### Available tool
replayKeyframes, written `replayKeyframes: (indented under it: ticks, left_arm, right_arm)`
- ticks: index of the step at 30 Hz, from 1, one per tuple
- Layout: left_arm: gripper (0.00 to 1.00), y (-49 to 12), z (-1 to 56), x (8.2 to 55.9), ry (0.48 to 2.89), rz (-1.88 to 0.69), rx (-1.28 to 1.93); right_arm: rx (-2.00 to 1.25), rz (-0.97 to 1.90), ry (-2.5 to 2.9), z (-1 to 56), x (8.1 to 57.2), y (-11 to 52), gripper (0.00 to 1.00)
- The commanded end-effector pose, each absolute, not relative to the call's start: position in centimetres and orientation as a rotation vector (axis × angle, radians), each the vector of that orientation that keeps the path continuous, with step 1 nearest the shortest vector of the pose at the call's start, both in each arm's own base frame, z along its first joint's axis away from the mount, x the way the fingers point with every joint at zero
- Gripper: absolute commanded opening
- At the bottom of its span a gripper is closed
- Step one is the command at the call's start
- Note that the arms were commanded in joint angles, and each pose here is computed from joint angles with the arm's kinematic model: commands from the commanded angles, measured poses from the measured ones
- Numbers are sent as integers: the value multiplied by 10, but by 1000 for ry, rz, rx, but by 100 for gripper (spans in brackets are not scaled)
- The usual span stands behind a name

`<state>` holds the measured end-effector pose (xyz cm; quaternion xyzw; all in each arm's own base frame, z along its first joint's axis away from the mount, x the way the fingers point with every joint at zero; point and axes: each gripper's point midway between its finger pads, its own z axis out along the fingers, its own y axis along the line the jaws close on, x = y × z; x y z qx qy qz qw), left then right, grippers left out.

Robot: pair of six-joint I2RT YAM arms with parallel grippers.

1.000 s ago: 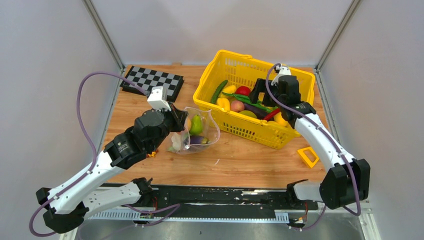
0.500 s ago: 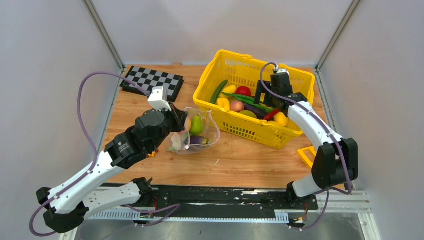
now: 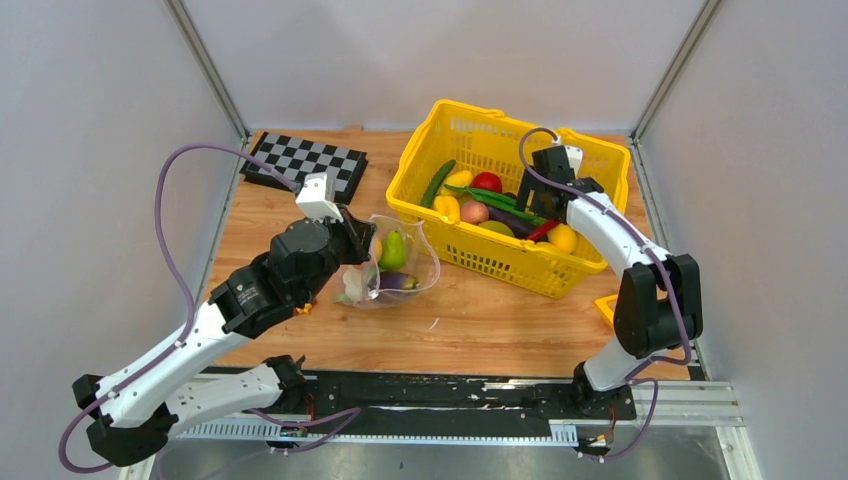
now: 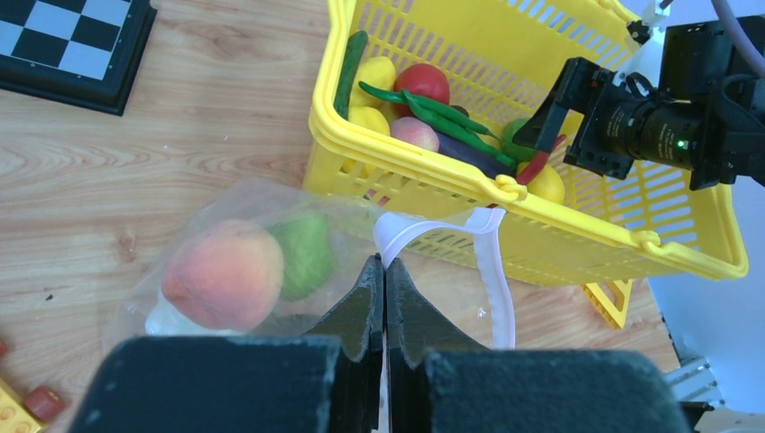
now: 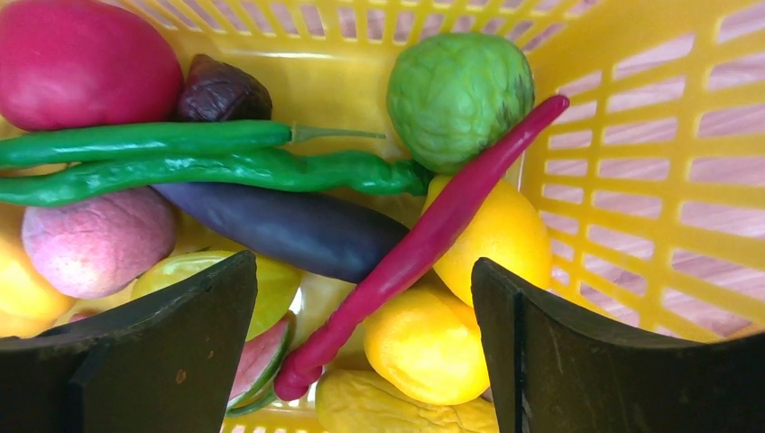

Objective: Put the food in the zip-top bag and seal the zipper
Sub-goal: Pick up the fake vegetable from the bin.

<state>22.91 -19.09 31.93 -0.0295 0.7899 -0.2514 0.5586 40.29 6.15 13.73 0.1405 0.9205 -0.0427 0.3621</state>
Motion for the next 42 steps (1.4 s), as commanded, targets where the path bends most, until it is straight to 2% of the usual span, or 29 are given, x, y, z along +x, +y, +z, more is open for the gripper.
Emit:
replayKeyframes:
  ticks: [1, 6, 12, 24, 27, 31, 34, 38, 40, 42]
  left_arm:
    - [0, -188, 328, 231, 1830, -608, -105]
    - [0, -190, 327, 232, 1830, -612, -102]
    - [0, -194, 326, 232, 1840, -613, -87]
    - [0, -190, 326, 231, 1836, -612, -98]
    - [0, -190, 326, 231, 1835, -612, -99]
    - [0, -191, 326, 231, 1834, -616, -97]
    - [0, -190, 325, 230, 1837, -617, -96]
    - [0, -188, 325, 229, 1835, -614, -104]
    - [0, -186, 326, 229, 1831, -611, -109]
    - [0, -185, 326, 229, 1828, -609, -113]
  right_arm:
    - [487, -132, 2341, 143, 395, 54, 87]
    - [511, -151, 2324, 146, 385, 51, 89]
    - [531, -116, 2391, 123, 382, 60, 88]
    - [551, -44, 2439, 99, 390, 73, 74]
    - [556, -39, 2437, 94, 390, 74, 68]
    - [575, -64, 2434, 82, 393, 70, 66]
    - [581, -71, 2457, 66, 395, 71, 56]
    - [545, -13, 2452, 67, 399, 78, 36]
    - [536, 12, 2418, 76, 400, 79, 34]
    - [519, 21, 2381, 90, 401, 78, 26]
